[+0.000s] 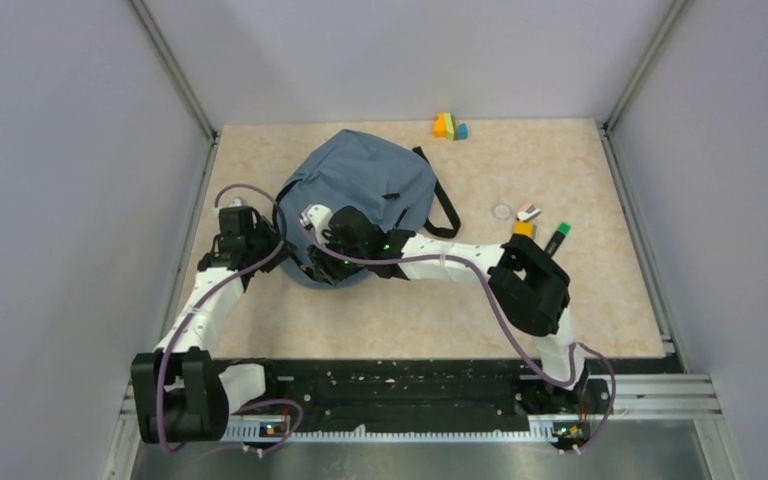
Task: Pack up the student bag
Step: Zip the student bag at the center of the board.
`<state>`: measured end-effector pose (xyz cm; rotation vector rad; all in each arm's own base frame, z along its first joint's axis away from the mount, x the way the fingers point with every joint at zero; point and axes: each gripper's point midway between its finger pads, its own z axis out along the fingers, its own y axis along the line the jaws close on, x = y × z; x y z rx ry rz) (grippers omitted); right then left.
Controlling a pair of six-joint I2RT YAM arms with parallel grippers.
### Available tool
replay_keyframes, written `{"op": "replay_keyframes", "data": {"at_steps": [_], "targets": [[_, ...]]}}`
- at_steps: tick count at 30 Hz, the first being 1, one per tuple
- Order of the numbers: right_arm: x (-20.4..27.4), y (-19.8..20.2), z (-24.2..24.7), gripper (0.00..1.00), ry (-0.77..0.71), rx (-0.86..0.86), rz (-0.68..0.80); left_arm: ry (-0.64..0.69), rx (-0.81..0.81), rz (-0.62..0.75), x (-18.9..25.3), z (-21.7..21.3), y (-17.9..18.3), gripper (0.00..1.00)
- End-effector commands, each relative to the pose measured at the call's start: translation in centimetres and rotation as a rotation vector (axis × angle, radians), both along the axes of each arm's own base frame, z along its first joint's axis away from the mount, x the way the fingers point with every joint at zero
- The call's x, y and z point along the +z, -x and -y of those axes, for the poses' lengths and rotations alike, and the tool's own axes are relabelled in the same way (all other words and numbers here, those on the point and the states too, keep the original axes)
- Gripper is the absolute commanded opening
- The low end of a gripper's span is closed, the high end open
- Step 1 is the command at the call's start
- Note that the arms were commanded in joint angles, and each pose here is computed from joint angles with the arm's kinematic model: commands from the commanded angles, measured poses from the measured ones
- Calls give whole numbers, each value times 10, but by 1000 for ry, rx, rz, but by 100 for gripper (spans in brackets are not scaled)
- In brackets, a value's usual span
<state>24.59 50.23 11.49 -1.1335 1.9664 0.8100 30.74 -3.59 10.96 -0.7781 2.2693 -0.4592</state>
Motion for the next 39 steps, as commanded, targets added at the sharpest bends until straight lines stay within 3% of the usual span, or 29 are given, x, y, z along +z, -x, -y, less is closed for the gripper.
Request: {"op": "replay_keyframes", "data": {"at_steps": [1, 8, 12, 17, 18, 21, 22, 30, 39], "targets": [[7, -8, -12, 43, 11, 49, 41, 12, -4, 47, 3, 2, -9, 34], [-2, -5, -22, 43, 8, 84, 18, 20, -11, 49, 3, 4, -7, 7], [-7, -8, -26, 43, 13, 87, 22, 25, -16, 49, 3, 5, -7, 0], [-10, -11, -31, 39, 21, 100, 31, 30, -18, 55, 5, 6, -8, 0], [-11, -11, -32, 33, 20, 104, 29, 30, -17, 55, 5, 6, -8, 0], [-7, -12, -32, 4, 16, 100, 35, 22, -12, 59, 6, 5, -9, 0], [-4, -12, -31, 0, 12, 97, 39, 17, -9, 59, 6, 3, -10, 0], [34, -1, -6, 0, -37, 71, 93, -41, 13, 60, 12, -8, -18, 0], [24, 32, 21, 0, 32, 33, 99, -66, 18, 106, 37, -14, -36, 0]]}}
